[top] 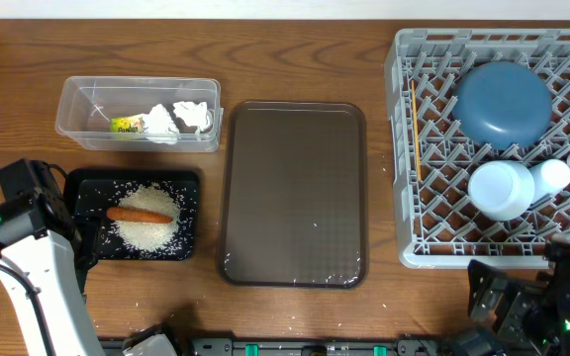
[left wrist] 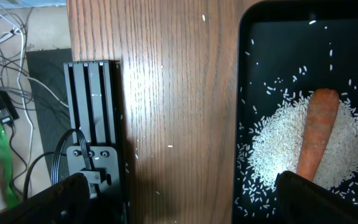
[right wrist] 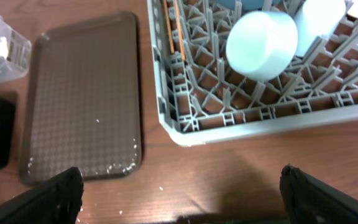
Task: Sort waste into correct bins and load items into the dishwasher rack
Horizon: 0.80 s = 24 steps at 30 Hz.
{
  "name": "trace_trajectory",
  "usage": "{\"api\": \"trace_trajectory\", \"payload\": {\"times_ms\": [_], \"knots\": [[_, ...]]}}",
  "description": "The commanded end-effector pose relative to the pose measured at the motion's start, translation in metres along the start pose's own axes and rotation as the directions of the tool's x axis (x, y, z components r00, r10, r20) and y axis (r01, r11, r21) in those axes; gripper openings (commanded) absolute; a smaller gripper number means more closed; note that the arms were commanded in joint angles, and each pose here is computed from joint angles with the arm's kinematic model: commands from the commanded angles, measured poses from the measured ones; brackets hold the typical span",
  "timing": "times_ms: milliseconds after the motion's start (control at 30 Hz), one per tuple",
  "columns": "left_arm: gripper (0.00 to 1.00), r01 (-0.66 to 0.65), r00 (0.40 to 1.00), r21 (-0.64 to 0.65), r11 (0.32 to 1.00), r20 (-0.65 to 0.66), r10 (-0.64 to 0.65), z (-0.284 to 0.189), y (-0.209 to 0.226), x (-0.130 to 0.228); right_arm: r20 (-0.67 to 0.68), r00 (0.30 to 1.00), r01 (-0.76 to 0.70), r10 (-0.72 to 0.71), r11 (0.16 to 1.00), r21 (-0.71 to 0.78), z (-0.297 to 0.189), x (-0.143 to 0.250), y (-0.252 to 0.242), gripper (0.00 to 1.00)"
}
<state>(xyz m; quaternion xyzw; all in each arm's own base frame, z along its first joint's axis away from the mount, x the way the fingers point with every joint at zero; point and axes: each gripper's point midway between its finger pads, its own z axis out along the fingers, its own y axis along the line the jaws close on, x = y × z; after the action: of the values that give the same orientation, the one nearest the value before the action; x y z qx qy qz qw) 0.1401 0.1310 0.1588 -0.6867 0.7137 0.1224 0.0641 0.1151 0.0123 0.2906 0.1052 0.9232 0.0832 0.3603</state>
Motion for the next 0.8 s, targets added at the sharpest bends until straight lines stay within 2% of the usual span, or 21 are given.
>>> {"api": "trace_trajectory", "payload": {"times_ms": [0, 467, 600, 767], "knots": [[0.98, 0.001, 1.0, -0.014, 1.0, -0.001, -0.001, 0.001, 0.002, -0.001, -0.017, 1.0, -0.006, 0.006, 1.0, -0.001, 0.001, 0.004, 0.0, 0.99], [0.98, 0.001, 1.0, -0.013, 1.0, -0.001, -0.001, 0.001, 0.002, -0.001, 0.011, 1.0, 0.017, -0.017, 1.0, 0.004, 0.001, -0.001, -0.001, 0.99], [0.98, 0.001, 1.0, -0.013, 1.0, -0.001, -0.001, 0.001, 0.002, -0.001, 0.086, 0.996, 0.014, -0.014, 1.0, -0.001, 0.007, -0.013, 0.001, 0.99], [0.99, 0.001, 1.0, -0.013, 1.0, -0.001, -0.001, 0.001, 0.002, -0.001, 0.202, 0.977, 0.079, -0.064, 0.995, -0.068, 0.042, -0.019, 0.013, 0.99]]}}
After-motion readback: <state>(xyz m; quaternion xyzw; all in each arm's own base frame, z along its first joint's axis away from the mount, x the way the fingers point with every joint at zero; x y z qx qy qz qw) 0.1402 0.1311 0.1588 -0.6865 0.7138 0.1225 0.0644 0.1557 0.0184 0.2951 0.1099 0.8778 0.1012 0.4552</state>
